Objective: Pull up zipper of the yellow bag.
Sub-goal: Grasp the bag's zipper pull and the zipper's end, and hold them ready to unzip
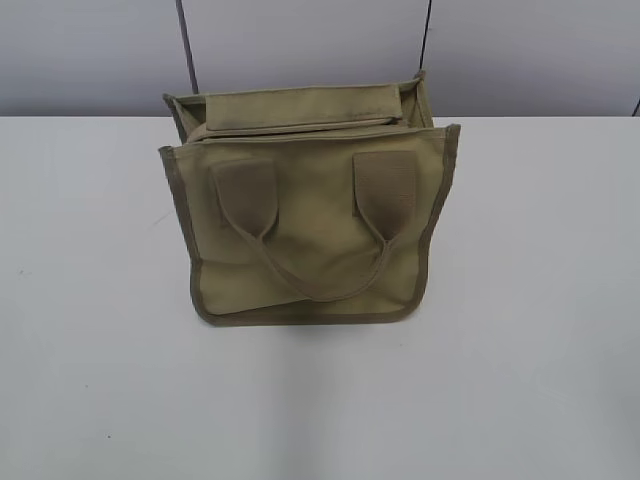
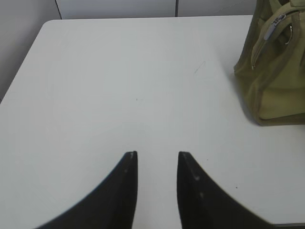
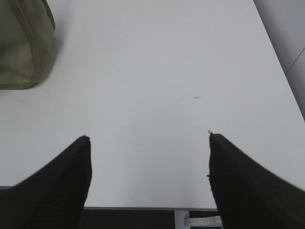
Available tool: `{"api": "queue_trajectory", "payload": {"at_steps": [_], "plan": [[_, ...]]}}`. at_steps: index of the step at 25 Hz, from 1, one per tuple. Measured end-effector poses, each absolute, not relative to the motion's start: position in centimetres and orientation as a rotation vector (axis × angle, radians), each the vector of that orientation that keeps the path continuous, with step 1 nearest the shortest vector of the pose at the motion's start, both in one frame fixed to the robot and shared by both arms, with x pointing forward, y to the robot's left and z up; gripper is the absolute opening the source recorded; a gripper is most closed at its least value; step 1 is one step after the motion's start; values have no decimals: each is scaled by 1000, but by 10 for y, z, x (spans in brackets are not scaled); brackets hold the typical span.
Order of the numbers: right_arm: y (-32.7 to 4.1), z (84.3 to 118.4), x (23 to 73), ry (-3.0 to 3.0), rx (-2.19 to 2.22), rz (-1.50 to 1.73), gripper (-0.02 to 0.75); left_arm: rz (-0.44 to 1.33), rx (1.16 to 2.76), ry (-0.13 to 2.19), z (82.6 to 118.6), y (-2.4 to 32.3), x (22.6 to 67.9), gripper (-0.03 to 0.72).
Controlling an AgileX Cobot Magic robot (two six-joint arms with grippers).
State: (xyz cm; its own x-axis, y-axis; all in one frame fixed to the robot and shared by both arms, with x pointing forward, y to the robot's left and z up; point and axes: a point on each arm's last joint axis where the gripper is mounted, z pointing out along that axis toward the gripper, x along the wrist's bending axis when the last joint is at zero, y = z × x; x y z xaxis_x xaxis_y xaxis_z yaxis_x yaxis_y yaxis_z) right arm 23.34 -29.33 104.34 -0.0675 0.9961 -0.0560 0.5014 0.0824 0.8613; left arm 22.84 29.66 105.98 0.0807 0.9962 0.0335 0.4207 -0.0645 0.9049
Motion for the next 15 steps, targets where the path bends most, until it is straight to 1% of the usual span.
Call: {"api": "queue_trajectory", "payload": {"at_steps": [15], "plan": [[-293, 1043, 233, 1661, 1503, 894, 561, 953, 1596, 1441, 1060, 297, 228, 228]]}}
